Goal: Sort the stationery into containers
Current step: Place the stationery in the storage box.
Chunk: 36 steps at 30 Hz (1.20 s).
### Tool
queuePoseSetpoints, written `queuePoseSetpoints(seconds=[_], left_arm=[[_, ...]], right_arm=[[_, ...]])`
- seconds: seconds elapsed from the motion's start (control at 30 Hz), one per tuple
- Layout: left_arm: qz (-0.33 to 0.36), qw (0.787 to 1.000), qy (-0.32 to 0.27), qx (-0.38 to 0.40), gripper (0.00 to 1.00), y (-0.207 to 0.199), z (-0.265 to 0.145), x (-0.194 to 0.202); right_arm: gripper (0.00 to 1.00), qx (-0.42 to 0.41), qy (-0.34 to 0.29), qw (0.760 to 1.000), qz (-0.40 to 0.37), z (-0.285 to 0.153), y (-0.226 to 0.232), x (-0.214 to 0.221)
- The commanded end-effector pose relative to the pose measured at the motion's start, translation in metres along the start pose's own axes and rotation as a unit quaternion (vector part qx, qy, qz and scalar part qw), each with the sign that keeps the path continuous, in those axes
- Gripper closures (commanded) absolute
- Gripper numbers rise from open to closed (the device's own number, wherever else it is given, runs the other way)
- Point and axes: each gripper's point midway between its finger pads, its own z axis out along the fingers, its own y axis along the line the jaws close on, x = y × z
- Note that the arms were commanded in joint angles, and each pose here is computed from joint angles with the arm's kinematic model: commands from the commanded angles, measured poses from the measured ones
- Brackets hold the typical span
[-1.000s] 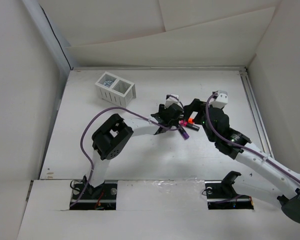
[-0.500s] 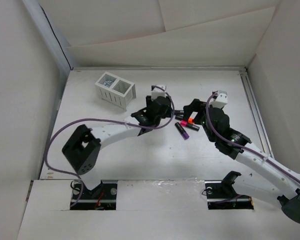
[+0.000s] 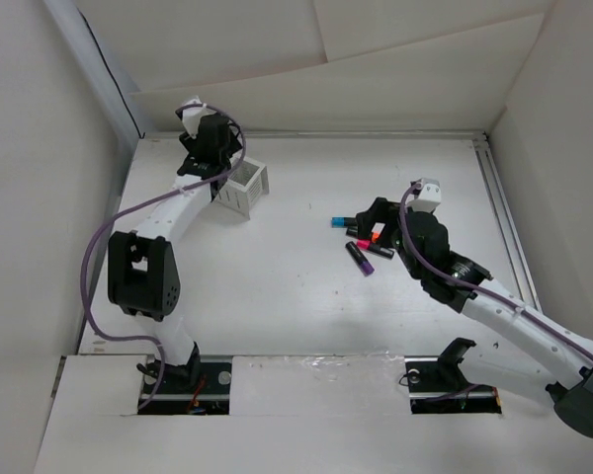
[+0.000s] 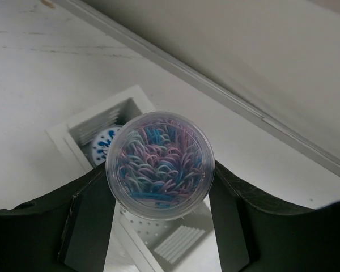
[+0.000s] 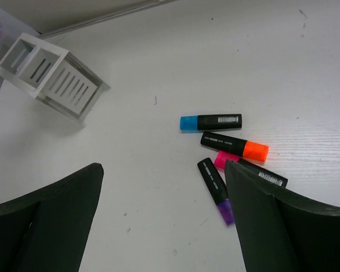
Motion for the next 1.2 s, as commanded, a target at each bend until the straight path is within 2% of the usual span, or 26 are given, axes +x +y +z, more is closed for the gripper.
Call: queuePoseSetpoints(seconds=[0.0, 0.33, 0.73, 0.77, 0.8, 0.83, 0.87, 0.9, 0.93, 1.0, 1.1, 1.17], left_arm=[[-0.02, 1.0, -0.01, -0.013, 0.72, 0.007, 0.017, -0.024], [0.03, 0.997, 0.006, -0.077, 0.72, 0.033, 0.052, -0.01], [0.05, 0.994, 0.014, -0.1, 0.69, 0.046, 0.057, 0.005], [0.052, 0.993, 0.018, -0.101, 0.66, 0.048, 0.057, 0.008], [0.052, 0.993, 0.018, -0.101, 0.56, 0.048, 0.057, 0.008], [0.054, 0.993, 0.021, -0.103, 0.51, 0.051, 0.057, 0.012], [0.054, 0.993, 0.023, -0.099, 0.36, 0.049, 0.054, 0.01], [0.054, 0.993, 0.023, -0.099, 0.36, 0.049, 0.054, 0.01], [0.048, 0.994, 0.022, -0.099, 0.22, 0.048, 0.05, 0.006], [0.042, 0.995, 0.011, -0.093, 0.18, 0.045, 0.043, -0.006], [0.037, 0.996, 0.0, -0.076, 0.18, 0.032, 0.028, -0.018], [0.031, 0.997, -0.015, -0.067, 0.22, 0.028, 0.017, -0.035]], right_arm=[[0.06, -0.03, -0.026, 0.999, 0.012, -0.001, 0.016, -0.018], [0.06, -0.037, -0.018, 0.999, 0.005, 0.002, 0.02, -0.015], [0.06, -0.035, -0.015, 0.999, 0.003, 0.003, 0.019, -0.012], [0.06, -0.035, -0.015, 0.999, 0.003, 0.003, 0.019, -0.012], [0.05, -0.035, -0.015, 0.999, 0.003, 0.003, 0.019, -0.012], [0.05, -0.035, -0.015, 0.999, 0.003, 0.003, 0.019, -0.012], [0.04, -0.035, -0.015, 0.999, 0.003, 0.003, 0.019, -0.012], [0.04, -0.033, -0.011, 0.999, 0.0, 0.005, 0.019, -0.009], [0.04, -0.033, -0.011, 0.999, 0.0, 0.005, 0.019, -0.009], [0.02, -0.033, -0.011, 0.999, 0.0, 0.005, 0.019, -0.009], [0.0, -0.033, -0.011, 0.999, 0.0, 0.005, 0.019, -0.009], [0.0, -0.033, -0.011, 0.999, 0.0, 0.005, 0.019, -0.009]])
